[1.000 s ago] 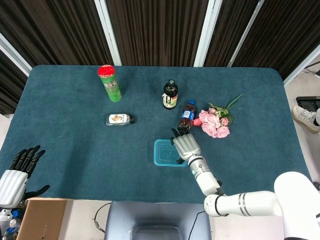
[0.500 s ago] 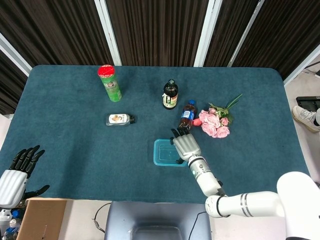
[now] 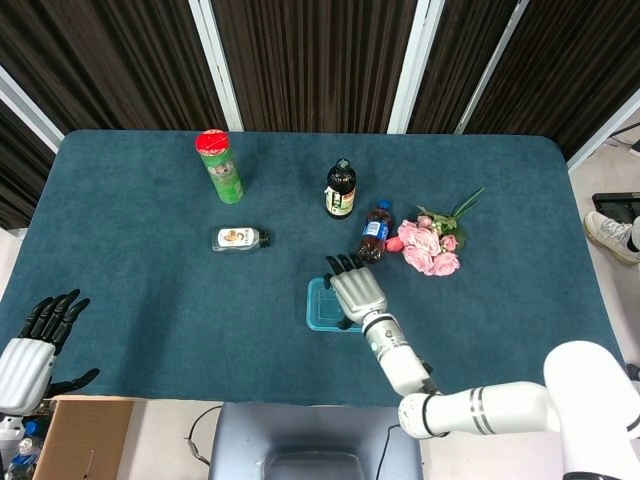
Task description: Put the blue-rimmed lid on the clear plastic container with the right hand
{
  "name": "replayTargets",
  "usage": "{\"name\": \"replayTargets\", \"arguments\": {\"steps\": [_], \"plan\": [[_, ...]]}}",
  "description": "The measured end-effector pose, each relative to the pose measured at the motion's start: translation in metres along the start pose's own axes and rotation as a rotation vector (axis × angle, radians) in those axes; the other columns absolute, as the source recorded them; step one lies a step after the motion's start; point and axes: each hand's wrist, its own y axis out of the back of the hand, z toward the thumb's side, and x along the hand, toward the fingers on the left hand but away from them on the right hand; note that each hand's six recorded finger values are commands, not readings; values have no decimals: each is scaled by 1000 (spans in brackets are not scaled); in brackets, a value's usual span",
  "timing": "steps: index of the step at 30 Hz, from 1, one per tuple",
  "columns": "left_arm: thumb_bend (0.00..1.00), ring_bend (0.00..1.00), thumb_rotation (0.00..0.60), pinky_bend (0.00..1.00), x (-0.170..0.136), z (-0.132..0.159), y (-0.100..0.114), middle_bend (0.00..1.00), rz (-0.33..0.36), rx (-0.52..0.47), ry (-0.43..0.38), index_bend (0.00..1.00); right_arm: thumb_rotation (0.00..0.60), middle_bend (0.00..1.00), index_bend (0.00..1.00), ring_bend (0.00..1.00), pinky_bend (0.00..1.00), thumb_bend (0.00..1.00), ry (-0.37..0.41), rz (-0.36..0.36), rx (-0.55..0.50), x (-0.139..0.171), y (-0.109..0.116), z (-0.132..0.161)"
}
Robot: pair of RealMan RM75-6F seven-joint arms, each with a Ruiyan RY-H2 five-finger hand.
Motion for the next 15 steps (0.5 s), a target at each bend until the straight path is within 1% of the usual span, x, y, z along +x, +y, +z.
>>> {"name": "replayTargets", "arguments": {"steps": [6, 9, 15], "plan": [[437, 0, 600, 88, 3, -4, 0, 0, -6, -5, 13, 0, 600, 160, 472, 31, 126, 282, -2, 5, 8, -9, -3, 10], [438, 0, 600, 88, 3, -5, 0, 0, -4, -8, 14, 0, 600, 159, 475, 32, 126, 301, -5, 9, 16, -12, -4, 13], [437, 0, 600, 88, 3, -5, 1, 0, -3, -13, 12, 0, 600, 159, 482, 32, 126, 301, -10, 13, 20, -13, -6, 15]]}}
